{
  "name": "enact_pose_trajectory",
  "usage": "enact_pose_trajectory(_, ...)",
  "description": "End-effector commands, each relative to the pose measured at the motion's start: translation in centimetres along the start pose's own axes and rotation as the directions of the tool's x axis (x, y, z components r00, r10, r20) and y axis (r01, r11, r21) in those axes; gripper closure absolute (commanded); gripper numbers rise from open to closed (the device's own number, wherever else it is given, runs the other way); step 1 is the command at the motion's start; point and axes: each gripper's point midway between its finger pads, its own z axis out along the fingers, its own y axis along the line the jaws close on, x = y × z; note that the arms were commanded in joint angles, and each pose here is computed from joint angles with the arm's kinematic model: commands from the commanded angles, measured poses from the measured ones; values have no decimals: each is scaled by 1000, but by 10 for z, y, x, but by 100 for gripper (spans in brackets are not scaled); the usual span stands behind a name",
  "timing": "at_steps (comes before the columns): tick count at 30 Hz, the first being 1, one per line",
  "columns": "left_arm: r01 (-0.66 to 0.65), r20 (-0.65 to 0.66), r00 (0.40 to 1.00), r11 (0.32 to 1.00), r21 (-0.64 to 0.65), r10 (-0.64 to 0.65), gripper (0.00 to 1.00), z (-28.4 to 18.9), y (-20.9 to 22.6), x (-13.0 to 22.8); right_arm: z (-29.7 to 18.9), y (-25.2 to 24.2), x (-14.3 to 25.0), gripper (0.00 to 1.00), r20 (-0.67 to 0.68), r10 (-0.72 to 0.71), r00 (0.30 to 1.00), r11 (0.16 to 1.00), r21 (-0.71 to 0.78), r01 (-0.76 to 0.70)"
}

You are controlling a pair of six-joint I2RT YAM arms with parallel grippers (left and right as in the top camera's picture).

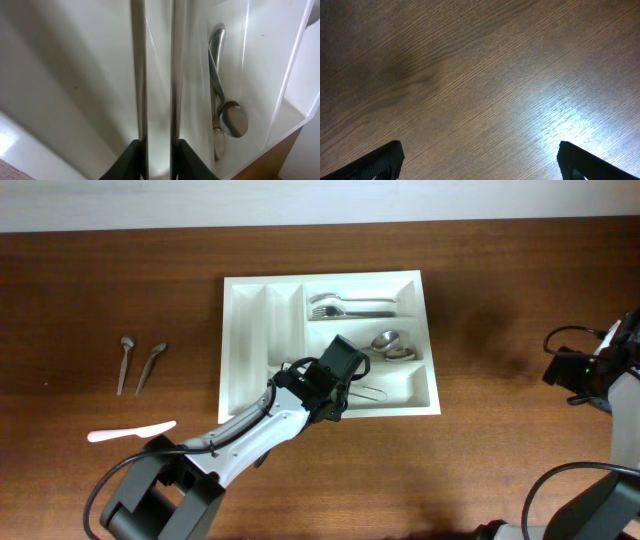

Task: Pack container
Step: 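Lower the tongs into the bottom compartment with the left gripper, then release the tongs and lift the left gripper back to the left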

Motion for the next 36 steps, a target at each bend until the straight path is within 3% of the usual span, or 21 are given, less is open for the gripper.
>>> enact_pose_trajectory(1,13,-3,1000,1000,4,-13,63,1,-5,0,3,-2,2,1,-9,6,1000,1000,3,-6)
enact_pose_trajectory(13,14,-9,1000,1000,6,-13,55,1,-5,1,3,-2,2,1,-9,6,1000,1000,3,-6)
enact_pose_trajectory(17,16,-49,999,998,68,-13,54,0,-21,10,3,-2,2,1,-9,6,1000,1000,3,-6)
enact_pose_trajectory(21,-115,-71,989,969,218,133,53,-6,-57,20,3,-2,2,1,-9,6,1000,1000,3,-6)
enact_pose_trajectory(25,-310,-16,942,885,349,336,50,-23,-97,23,3,-2,2,1,-9,6,1000,1000,3,-6)
enact_pose_trajectory(27,-430,39,891,814,391,452,47,-36,-117,21,3,-2,2,1,-9,6,1000,1000,3,-6)
enact_pose_trajectory(31,-692,194,696,575,437,691,37,-72,-159,17,3,-2,2,1,-9,6,1000,1000,3,-6)
enact_pose_trajectory(32,-757,241,624,498,423,744,32,-85,-168,12,3,-2,2,1,-9,6,1000,1000,3,-6)
enact_pose_trajectory(34,-816,283,547,426,391,788,26,-99,-174,4,3,-2,2,1,-9,6,1000,1000,3,-6)
enact_pose_trajectory(36,-894,331,421,326,307,844,21,-121,-177,-17,3,-2,2,1,-9,6,1000,1000,3,-6)
